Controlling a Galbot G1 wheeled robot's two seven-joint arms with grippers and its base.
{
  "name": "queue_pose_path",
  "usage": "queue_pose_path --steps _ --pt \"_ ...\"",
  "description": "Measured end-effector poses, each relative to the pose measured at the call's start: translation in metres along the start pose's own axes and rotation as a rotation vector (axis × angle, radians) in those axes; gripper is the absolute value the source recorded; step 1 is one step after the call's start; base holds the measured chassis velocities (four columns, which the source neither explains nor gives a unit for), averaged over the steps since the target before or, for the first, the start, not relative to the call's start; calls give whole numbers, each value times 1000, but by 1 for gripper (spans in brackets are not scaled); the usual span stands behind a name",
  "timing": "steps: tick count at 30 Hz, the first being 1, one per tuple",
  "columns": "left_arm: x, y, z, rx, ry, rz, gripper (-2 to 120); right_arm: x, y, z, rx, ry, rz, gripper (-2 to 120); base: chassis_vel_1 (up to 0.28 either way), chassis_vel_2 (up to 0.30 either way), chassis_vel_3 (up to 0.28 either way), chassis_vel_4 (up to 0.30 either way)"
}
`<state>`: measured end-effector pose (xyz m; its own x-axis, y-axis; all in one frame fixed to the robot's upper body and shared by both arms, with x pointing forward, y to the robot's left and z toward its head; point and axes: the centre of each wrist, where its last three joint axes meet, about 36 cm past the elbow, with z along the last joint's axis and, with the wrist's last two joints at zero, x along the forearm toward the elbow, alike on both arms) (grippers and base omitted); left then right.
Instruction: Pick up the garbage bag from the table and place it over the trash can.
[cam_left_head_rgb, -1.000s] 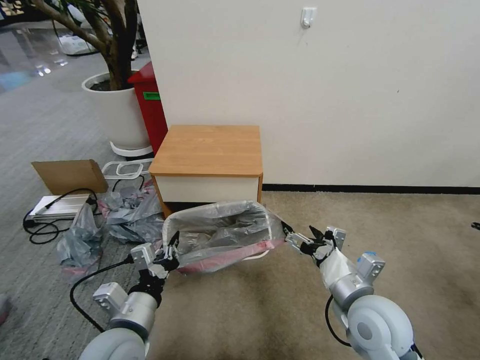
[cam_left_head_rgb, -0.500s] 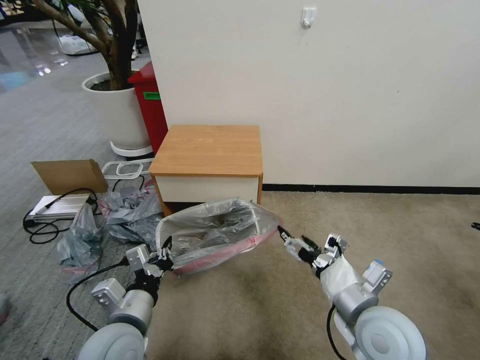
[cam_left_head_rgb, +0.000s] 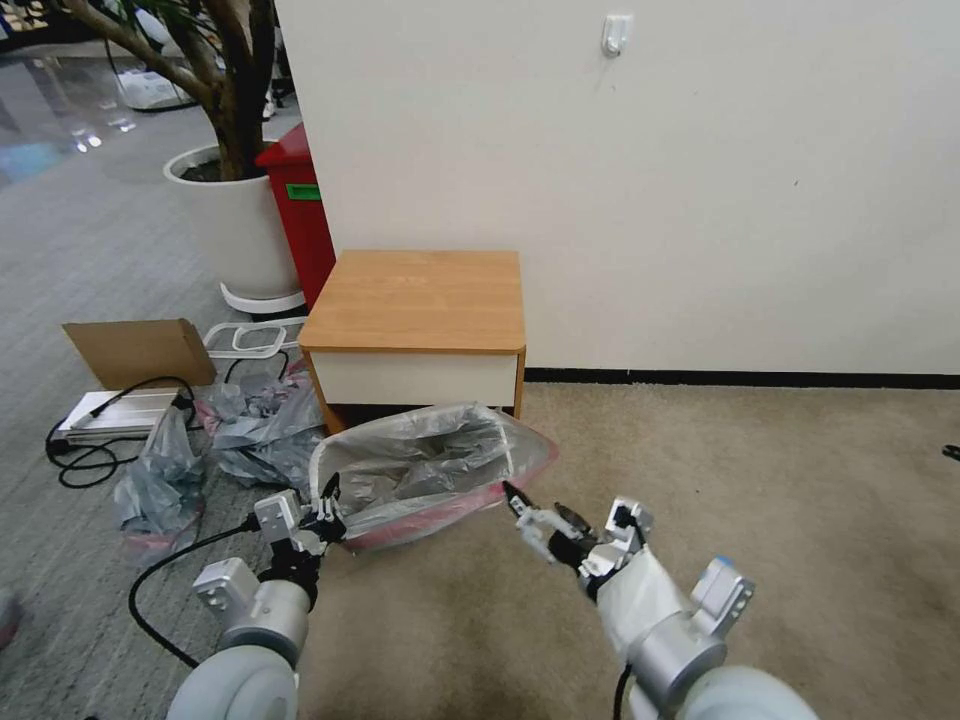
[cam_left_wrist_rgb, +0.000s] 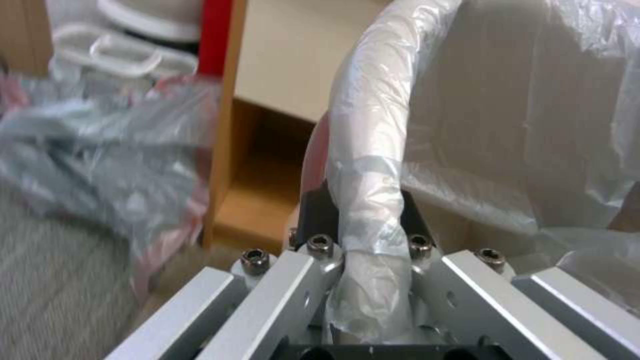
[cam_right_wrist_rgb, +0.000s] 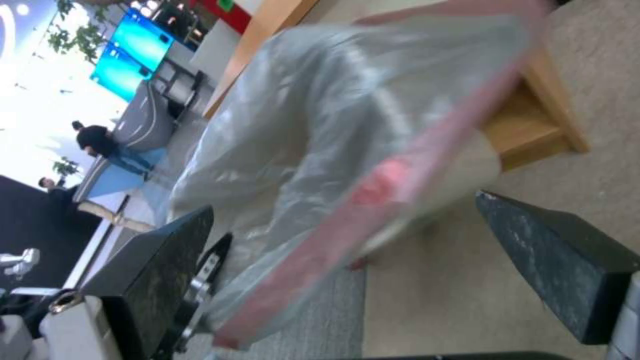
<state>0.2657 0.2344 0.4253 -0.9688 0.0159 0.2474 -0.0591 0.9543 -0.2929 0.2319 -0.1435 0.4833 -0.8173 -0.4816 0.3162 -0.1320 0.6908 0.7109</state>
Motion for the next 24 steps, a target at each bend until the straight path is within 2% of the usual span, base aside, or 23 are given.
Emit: queue_pose_path --steps 2,7,18,24 --pt "1 0 1 -39 -24 14 4 -7 -2 7 15 14 13 100 0 0 0 0" --pt "3 0 1 -70 -44 26 4 -17 -13 7 38 0 55 100 0 0 0 0" --pt "4 0 2 -61 -49 23 4 -26 -34 -13 -25 -85 98 99 0 0 0 0" --pt "4 -1 -1 -38 -55 23 4 -34 -43 -10 -92 -113 120 99 0 0 0 0"
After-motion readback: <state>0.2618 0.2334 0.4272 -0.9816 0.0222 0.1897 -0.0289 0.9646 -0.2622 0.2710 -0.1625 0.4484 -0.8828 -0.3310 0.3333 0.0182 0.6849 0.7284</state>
